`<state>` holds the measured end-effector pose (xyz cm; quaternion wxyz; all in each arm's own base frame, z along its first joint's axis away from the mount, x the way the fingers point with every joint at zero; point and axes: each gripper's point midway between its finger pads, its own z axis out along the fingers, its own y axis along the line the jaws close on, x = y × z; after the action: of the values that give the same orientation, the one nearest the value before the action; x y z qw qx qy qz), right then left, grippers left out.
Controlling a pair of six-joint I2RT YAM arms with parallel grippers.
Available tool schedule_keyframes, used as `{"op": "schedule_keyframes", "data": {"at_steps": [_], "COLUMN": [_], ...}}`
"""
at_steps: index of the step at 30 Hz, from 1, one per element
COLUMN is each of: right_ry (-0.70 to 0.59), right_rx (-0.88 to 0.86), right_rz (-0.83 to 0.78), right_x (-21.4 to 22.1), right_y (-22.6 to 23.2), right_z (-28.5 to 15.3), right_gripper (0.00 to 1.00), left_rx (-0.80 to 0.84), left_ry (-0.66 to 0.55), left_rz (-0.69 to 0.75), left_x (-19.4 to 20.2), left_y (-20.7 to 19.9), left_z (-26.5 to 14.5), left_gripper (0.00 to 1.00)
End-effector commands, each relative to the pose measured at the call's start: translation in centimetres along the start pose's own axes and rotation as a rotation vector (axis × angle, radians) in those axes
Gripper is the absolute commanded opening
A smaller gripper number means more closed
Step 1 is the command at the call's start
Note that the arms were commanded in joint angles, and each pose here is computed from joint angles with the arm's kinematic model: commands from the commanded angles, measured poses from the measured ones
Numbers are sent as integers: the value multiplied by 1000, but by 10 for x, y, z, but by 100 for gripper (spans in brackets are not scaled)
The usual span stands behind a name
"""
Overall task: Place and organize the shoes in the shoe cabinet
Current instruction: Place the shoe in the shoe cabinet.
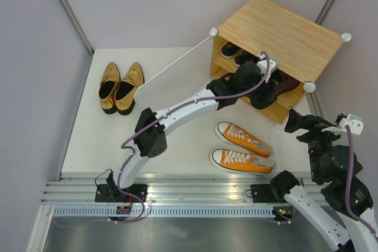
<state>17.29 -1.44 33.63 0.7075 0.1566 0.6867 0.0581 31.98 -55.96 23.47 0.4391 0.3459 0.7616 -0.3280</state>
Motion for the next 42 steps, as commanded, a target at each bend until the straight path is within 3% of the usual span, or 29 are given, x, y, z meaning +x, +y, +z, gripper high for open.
{"op": "schedule_keyframes", "data": {"at_steps": [1,18,30,31,42], "right_ry": [-26,-21,-27,-28,-33], "right_rx": [-3,-27,-30,-23,-25], "right_rz": [13,14,16,16,18], "right_x": [-5,4,7,7,7], "right_y": [0,2,-1,-3,-5], "right_z": [0,0,-2,-2,-3], "right_gripper": [98,98,98,98,98], "left_rx": [47,67,73,75,86], "left_ry": [-239,-330,-330,-325,-304], "left_rz": [-18,-139,-155,-156,-158], "left_x": [-75,-80,-74,-72,-66], "left_y": [-15,-17,-19,-20,-26], "left_z": [-7,19,28,29,30], "left_gripper": [22,33,69,83,100]}}
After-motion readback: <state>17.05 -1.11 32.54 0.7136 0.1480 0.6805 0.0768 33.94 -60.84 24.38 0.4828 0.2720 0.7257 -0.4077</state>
